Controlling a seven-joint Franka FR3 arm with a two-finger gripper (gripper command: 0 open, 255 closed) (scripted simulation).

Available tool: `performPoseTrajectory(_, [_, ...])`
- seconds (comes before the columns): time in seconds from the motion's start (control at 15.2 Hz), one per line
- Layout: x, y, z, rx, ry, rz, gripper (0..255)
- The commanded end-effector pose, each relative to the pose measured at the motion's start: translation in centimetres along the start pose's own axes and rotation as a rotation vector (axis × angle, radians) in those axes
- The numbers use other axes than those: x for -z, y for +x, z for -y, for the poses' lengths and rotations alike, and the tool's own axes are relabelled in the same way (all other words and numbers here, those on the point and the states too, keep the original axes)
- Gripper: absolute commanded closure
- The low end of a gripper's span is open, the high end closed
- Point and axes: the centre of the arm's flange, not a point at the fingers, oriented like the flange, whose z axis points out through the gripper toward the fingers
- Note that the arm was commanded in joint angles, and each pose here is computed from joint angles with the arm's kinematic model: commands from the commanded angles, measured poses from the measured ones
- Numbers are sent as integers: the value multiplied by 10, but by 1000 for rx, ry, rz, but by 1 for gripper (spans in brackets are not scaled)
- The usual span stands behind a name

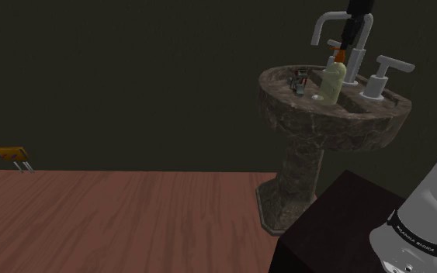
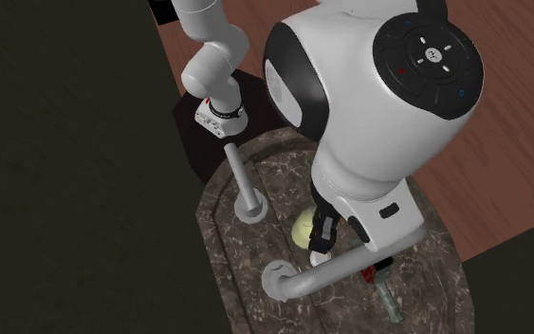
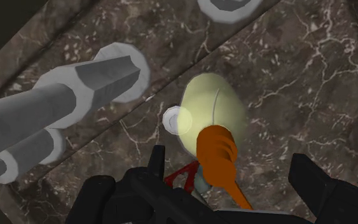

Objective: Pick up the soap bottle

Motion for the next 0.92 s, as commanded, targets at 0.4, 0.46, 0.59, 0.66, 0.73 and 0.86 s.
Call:
performPoseTrajectory(0.4, [-38,1,-1,2,-1,-1,0])
performPoseTrajectory(0.46, [-38,1,-1,2,-1,-1,0])
performPoseTrajectory(0.59, [-38,1,-1,2,-1,-1,255])
performPoseTrajectory(0.66, [-38,1,-1,2,-1,-1,255])
performPoseTrajectory(0.73, [-38,1,-1,2,-1,-1,255])
performPoseTrajectory(0.86, [-38,1,-1,2,-1,-1,255])
